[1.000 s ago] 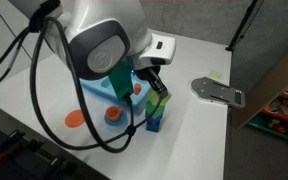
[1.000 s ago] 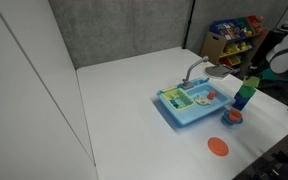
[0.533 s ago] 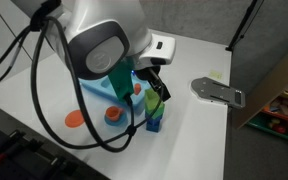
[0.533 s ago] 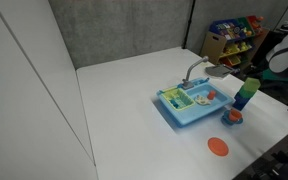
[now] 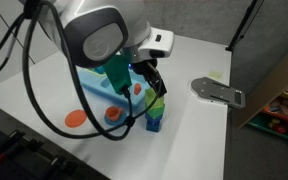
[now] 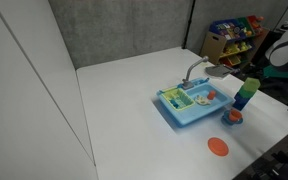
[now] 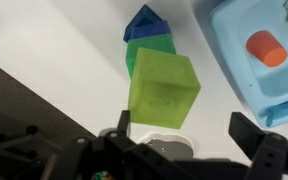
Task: Take the green block out of the sink and place it on top of the stack
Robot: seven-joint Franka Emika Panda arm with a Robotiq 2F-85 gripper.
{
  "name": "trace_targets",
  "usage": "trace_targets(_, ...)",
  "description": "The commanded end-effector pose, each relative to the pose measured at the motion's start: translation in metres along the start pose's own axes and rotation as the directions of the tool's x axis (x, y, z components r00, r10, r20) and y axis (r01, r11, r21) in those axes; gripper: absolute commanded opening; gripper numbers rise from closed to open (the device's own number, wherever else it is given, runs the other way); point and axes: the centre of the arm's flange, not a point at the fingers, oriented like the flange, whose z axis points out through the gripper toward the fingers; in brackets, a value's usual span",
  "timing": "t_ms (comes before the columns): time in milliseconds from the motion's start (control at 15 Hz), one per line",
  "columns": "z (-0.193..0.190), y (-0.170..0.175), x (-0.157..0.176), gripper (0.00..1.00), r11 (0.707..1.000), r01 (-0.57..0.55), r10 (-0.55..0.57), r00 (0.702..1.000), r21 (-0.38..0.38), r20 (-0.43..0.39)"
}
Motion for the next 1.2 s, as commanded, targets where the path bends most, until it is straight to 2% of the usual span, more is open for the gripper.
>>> trace_targets(0, -0.034, -0.005, 0.016, 1.00, 0.999, 0.026, -0.027, 0.998, 0.030, 0.050)
trace_targets(333, -0.068, -0.021, 0.030, 1.00, 0.999, 0.039, -0.043, 0.990, 0.027, 0.137)
trace_targets(667, -0.113, -0.046, 0.035, 1.00, 0.993, 0.115, -0.115, 0.958, 0.016, 0.261)
trace_targets(867, -0.152, -0.060, 0.034, 1.00, 0.984, 0.173, -0.175, 0.937, 0.033, 0.304)
trace_targets(1133, -0.223, -0.070, 0.033, 1.00, 0.974, 0.211, -0.224, 0.927, 0.078, 0.301)
